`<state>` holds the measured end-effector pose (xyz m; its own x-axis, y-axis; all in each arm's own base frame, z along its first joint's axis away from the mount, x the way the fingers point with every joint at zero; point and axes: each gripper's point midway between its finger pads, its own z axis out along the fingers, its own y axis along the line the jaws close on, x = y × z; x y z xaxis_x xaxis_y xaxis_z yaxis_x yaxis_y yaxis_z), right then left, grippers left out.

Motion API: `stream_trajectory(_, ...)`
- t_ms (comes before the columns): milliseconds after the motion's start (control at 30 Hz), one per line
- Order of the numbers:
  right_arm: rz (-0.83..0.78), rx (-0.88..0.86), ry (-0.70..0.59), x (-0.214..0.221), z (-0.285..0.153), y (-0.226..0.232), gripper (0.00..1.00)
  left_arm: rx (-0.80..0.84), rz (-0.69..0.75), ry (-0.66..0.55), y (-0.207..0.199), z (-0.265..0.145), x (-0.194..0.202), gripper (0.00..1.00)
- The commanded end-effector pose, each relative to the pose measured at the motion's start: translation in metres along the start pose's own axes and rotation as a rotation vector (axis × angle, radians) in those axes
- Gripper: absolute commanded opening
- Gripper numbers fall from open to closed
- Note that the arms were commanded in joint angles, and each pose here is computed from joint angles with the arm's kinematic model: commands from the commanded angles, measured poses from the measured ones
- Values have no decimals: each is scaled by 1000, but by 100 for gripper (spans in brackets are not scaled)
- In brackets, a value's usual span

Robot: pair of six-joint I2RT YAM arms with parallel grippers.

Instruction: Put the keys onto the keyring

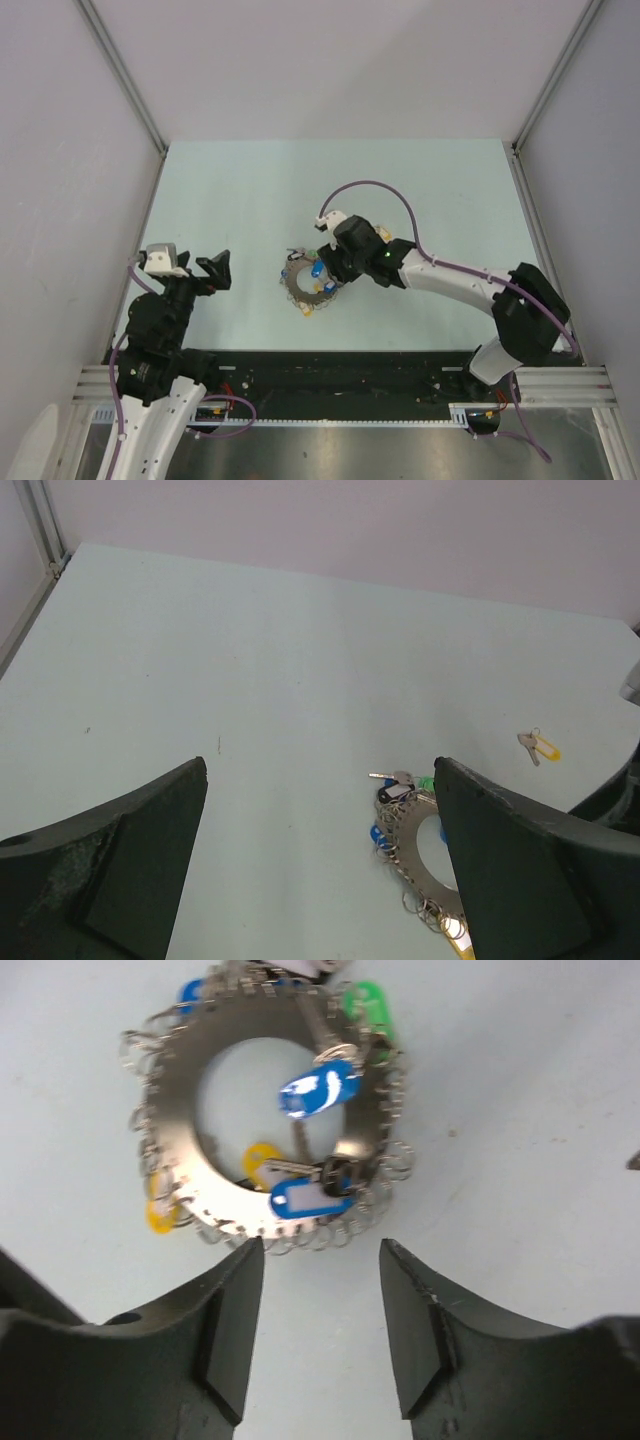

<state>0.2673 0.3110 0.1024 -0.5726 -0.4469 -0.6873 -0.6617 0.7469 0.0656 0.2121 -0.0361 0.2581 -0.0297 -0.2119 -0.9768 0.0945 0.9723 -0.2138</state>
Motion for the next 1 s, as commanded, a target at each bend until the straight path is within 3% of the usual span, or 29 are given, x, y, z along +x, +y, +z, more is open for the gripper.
stream_trajectory(0, 37, -27, -72, 2, -13, 26, 51, 12, 21, -14, -2, 0, -10, 100)
stream_trajectory(267, 207, -215, -117, 19, -1, 74, 35, 11, 22, -11, -2, 1, -9, 100)
stream_trajectory(967, 392, -156, -26, 67, 43, 56, 32, 11, 24, -13, -2, 1, -9, 100)
